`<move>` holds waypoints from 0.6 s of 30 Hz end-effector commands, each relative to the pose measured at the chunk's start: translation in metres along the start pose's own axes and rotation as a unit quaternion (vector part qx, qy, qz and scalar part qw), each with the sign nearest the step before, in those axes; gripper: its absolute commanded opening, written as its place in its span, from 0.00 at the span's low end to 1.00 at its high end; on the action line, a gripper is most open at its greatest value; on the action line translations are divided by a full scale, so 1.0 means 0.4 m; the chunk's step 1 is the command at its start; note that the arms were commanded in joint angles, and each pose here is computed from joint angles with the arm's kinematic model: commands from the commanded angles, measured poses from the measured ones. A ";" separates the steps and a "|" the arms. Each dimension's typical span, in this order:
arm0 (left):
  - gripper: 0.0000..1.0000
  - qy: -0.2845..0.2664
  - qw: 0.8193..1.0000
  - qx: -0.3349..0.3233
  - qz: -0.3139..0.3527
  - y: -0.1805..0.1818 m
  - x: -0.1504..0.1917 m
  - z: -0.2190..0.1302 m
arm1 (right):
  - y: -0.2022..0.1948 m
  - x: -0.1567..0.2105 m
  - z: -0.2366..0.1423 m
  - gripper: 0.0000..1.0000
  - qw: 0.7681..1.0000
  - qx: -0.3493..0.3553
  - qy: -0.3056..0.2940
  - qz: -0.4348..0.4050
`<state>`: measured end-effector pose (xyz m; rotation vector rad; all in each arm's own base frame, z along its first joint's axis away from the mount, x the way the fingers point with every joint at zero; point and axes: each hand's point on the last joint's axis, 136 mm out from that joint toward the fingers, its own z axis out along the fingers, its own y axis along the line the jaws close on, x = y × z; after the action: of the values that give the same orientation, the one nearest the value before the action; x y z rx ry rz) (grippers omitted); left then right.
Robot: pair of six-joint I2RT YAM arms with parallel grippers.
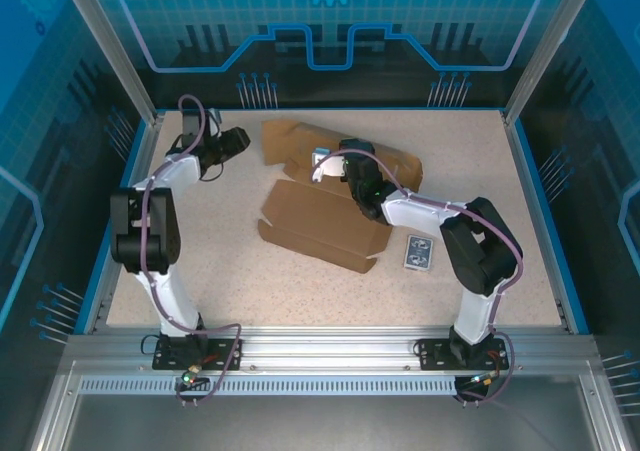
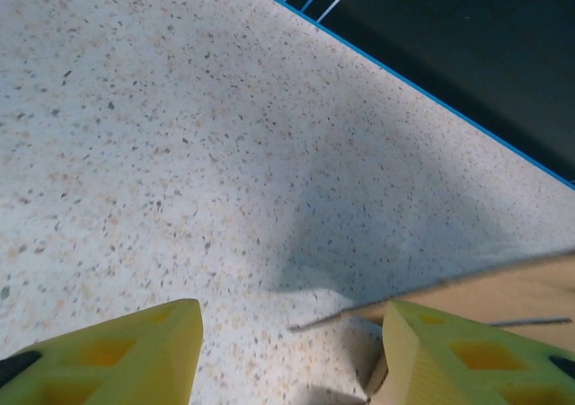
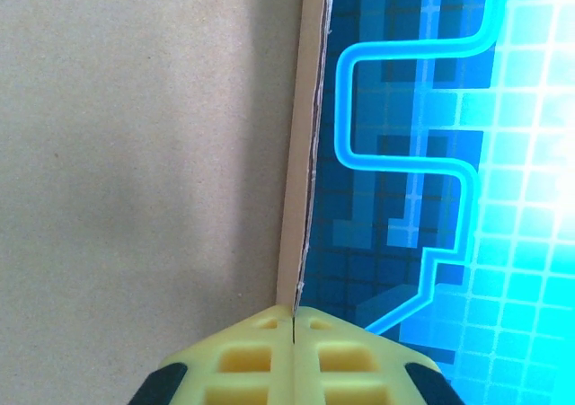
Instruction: Fold the paper box
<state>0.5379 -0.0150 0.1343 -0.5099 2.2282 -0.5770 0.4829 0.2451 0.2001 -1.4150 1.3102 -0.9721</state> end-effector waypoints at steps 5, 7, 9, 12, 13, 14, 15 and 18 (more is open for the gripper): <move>0.56 0.054 0.998 0.012 -0.009 0.005 0.006 0.081 | 0.001 -0.009 0.005 0.00 1.000 0.020 -0.002 -0.013; 0.56 0.060 0.998 0.019 -0.009 0.002 0.007 0.102 | 0.002 -0.008 0.006 0.00 1.000 0.018 -0.002 -0.013; 0.56 0.068 0.997 0.032 -0.008 -0.011 0.011 0.123 | 0.002 -0.010 0.005 0.00 1.000 0.017 -0.003 -0.012; 0.56 0.084 0.995 0.060 0.012 -0.047 0.025 0.151 | 0.003 -0.009 0.006 0.00 1.000 0.015 -0.002 -0.011; 0.56 0.087 0.993 0.072 0.019 -0.061 0.030 0.155 | 0.003 -0.008 0.005 0.00 1.000 0.014 -0.002 -0.011; 0.56 0.091 0.992 0.084 0.026 -0.074 0.039 0.160 | 0.005 -0.010 0.005 0.00 1.000 0.013 -0.003 -0.011; 0.56 0.094 0.990 0.096 0.033 -0.086 0.047 0.160 | 0.006 -0.008 0.005 0.00 1.000 0.012 -0.001 -0.010; 0.56 0.097 0.986 0.127 0.053 -0.114 0.070 0.153 | 0.005 -0.006 0.005 0.00 1.000 0.011 -0.001 -0.009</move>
<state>0.5784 -0.0567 0.0949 -0.3678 2.3365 -0.7767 0.4830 0.2448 0.1977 -1.4209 1.2948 -0.9859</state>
